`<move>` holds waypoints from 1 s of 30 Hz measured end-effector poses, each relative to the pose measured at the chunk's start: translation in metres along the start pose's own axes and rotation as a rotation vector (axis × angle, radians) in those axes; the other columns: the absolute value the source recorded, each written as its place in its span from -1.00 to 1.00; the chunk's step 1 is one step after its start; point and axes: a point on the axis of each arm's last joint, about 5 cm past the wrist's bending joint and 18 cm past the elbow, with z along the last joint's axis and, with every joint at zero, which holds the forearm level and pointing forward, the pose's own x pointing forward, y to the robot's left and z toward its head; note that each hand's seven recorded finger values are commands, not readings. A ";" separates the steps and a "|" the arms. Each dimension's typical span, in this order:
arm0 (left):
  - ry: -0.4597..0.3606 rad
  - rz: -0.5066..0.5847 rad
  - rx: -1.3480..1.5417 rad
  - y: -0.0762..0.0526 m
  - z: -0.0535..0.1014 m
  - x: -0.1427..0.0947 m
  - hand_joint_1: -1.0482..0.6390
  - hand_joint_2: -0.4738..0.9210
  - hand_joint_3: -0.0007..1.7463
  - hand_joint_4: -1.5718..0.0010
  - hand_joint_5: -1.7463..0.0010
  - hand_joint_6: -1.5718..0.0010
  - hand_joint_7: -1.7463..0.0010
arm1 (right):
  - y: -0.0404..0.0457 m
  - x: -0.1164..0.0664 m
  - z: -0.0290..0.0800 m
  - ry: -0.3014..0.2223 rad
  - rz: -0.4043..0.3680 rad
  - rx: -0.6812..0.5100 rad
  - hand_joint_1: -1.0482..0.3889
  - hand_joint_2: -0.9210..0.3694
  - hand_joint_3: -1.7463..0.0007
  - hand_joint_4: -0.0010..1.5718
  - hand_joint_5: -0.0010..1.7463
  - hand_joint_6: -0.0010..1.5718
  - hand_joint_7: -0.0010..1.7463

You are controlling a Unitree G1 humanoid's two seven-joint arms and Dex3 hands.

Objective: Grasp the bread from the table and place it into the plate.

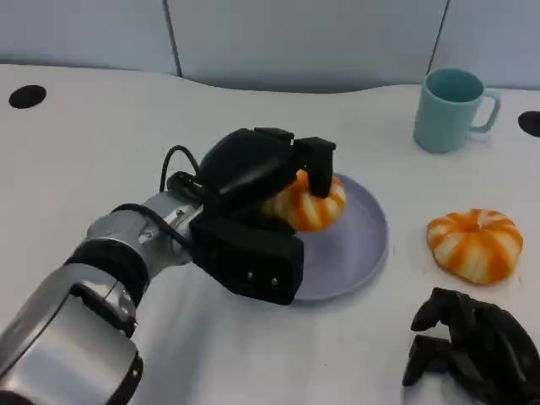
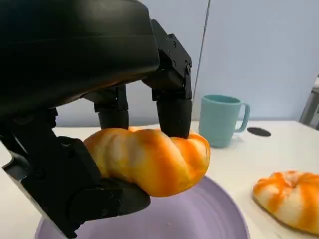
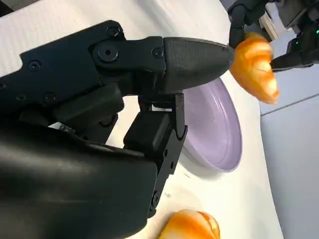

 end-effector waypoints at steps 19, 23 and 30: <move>0.026 -0.211 0.015 -0.005 0.002 0.002 -0.27 1.00 -0.88 0.63 0.11 0.36 0.91 | -0.0002 -0.002 -0.002 -0.007 0.018 -0.001 -0.14 -1.00 0.43 0.51 0.30 0.40 0.22; 0.041 -0.245 0.017 -0.005 0.001 0.002 -0.46 1.00 -0.78 0.93 0.40 0.67 0.98 | -0.0001 -0.003 -0.002 -0.008 0.018 -0.002 -0.13 -1.00 0.43 0.52 0.31 0.41 0.22; 0.081 -0.309 0.032 -0.006 0.000 0.002 -0.71 1.00 -0.74 1.00 0.94 0.96 0.99 | 0.0017 -0.002 -0.002 -0.005 0.020 -0.012 -0.13 -1.00 0.42 0.51 0.32 0.41 0.23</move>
